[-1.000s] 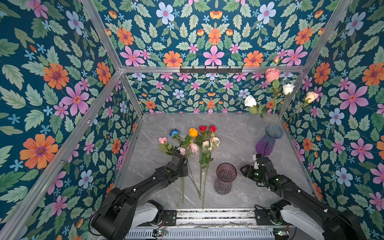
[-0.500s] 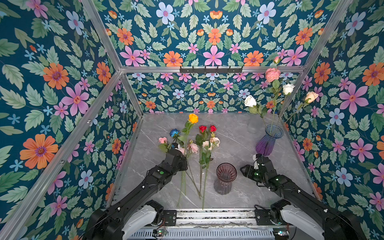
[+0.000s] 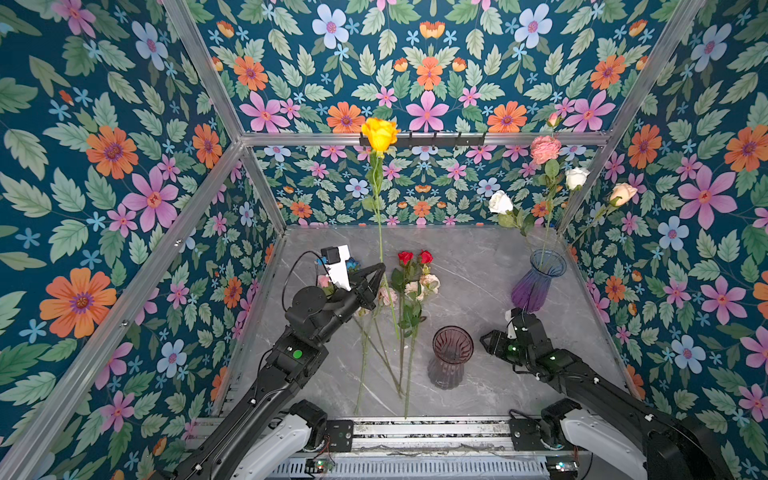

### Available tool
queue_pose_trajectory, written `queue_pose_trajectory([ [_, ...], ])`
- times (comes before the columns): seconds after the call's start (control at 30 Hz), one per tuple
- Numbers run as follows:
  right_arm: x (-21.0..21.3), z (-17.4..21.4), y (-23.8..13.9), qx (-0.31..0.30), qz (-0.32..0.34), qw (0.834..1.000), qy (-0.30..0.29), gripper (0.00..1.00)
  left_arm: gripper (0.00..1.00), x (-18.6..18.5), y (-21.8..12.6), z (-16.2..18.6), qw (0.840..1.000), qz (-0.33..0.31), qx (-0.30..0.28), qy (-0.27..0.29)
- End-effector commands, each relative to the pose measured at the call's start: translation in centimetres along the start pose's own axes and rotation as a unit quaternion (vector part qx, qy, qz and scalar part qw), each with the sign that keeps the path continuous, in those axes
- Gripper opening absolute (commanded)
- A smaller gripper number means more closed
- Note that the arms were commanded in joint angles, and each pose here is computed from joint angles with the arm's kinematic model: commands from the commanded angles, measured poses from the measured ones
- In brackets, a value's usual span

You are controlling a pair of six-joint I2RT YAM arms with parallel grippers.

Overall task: Arrange the flowers into the vase
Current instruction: 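Lift the yellow rose by its stem out of the bunch with the left gripper, then carry the yellow rose over the ribbed vase and lower its stem inside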

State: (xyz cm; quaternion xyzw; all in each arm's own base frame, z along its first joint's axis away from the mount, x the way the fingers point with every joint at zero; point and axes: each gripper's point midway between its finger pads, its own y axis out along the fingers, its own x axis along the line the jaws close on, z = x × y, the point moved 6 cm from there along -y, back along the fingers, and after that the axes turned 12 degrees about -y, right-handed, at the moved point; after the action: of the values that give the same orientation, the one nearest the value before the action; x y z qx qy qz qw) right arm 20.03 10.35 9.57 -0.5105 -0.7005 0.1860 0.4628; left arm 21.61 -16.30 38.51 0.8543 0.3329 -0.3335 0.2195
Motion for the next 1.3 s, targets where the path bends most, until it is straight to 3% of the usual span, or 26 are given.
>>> queue_pose_trajectory([
  [0.0, 0.3, -0.5, 0.1, -0.006, -0.004, 1.0, -0.003, 0.57, 0.0, -4.4, 0.6, -2.2, 0.99, 0.135, -0.036, -0.008],
  [0.2, 0.3, -0.4, 0.1, -0.005, -0.005, 1.0, -0.003, 0.56, 0.0, -8.5, 4.1, -0.6, 0.966, 0.258, 0.0, -0.017],
  [0.37, 0.3, -0.4, 0.0, -0.007, -0.005, 1.0, -0.003, 0.57, 0.0, -11.2, 6.2, 4.4, 0.959, 0.267, 0.058, 0.076],
  [0.67, 0.3, -0.4, 0.0, -0.007, -0.006, 1.0, -0.004, 0.57, 0.0, -8.3, 3.9, 10.3, 0.936, 0.322, 0.037, 0.138],
  [1.0, 0.3, -0.4, 0.0, -0.008, -0.006, 1.0, -0.004, 0.56, 0.0, -5.3, 2.7, 13.4, 0.943, 0.3, 0.064, 0.131],
  [1.03, 0.3, -0.4, 0.0, -0.009, -0.005, 1.0, -0.004, 0.56, 0.04, -5.2, 2.8, 13.5, 0.944, 0.294, 0.068, 0.131],
  [1.13, 0.3, -0.4, 0.0, -0.008, -0.005, 1.0, -0.004, 0.56, 0.51, -4.7, 2.9, 13.8, 0.949, 0.273, 0.083, 0.135],
  [1.17, 0.2, -0.3, 0.0, -0.008, -0.005, 1.0, -0.004, 0.57, 0.61, -4.6, 3.0, 13.8, 0.951, 0.265, 0.087, 0.136],
  [1.27, 0.2, -0.4, 0.0, -0.009, -0.005, 1.0, -0.004, 0.56, 0.65, -4.2, 2.9, 14.0, 0.952, 0.253, 0.096, 0.14],
])
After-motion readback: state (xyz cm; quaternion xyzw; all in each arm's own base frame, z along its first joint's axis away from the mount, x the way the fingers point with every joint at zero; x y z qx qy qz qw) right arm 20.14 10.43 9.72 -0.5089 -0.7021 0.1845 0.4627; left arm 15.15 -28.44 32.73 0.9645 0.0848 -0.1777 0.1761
